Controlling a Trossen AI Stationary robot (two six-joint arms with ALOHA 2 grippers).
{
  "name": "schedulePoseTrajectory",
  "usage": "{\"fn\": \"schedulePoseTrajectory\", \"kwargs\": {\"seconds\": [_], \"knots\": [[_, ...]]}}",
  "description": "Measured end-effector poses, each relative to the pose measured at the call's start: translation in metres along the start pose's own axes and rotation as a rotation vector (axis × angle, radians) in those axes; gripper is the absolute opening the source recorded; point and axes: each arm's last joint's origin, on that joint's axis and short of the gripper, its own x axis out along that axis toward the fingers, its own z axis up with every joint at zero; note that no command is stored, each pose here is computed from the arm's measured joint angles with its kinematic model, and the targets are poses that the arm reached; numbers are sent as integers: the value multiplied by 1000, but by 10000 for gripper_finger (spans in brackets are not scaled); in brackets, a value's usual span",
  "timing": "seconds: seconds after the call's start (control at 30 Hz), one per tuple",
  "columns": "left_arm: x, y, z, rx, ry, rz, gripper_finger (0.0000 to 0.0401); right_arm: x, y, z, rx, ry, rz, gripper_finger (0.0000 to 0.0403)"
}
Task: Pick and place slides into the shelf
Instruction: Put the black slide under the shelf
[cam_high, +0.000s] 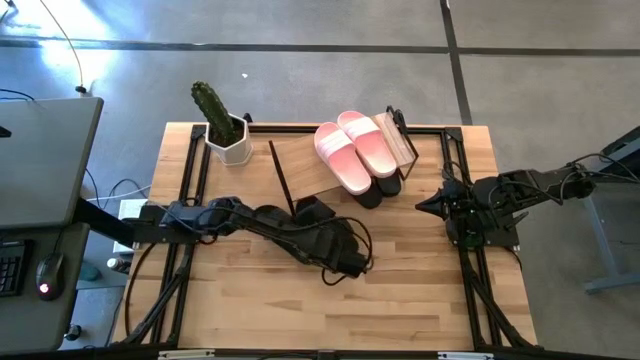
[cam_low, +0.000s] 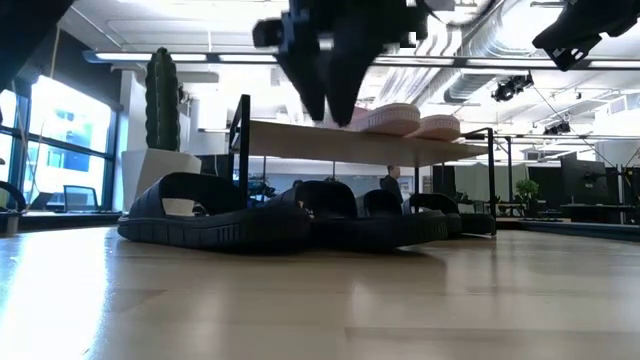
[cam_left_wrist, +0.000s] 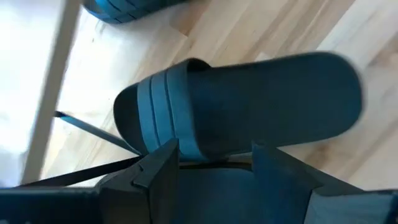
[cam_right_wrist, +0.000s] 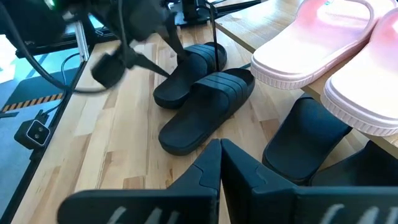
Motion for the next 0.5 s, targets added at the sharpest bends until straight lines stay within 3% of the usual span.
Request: {"fn": "schedulePoseTrajectory", "kwargs": {"seconds": [0.23, 0.5], "knots": [[-26, 6, -6, -13, 27, -95, 186, 0, 0, 0, 1, 0, 0, 0], [-34, -1, -17, -13, 116, -179, 186, 0, 0, 0, 2, 0, 0, 0]]}}
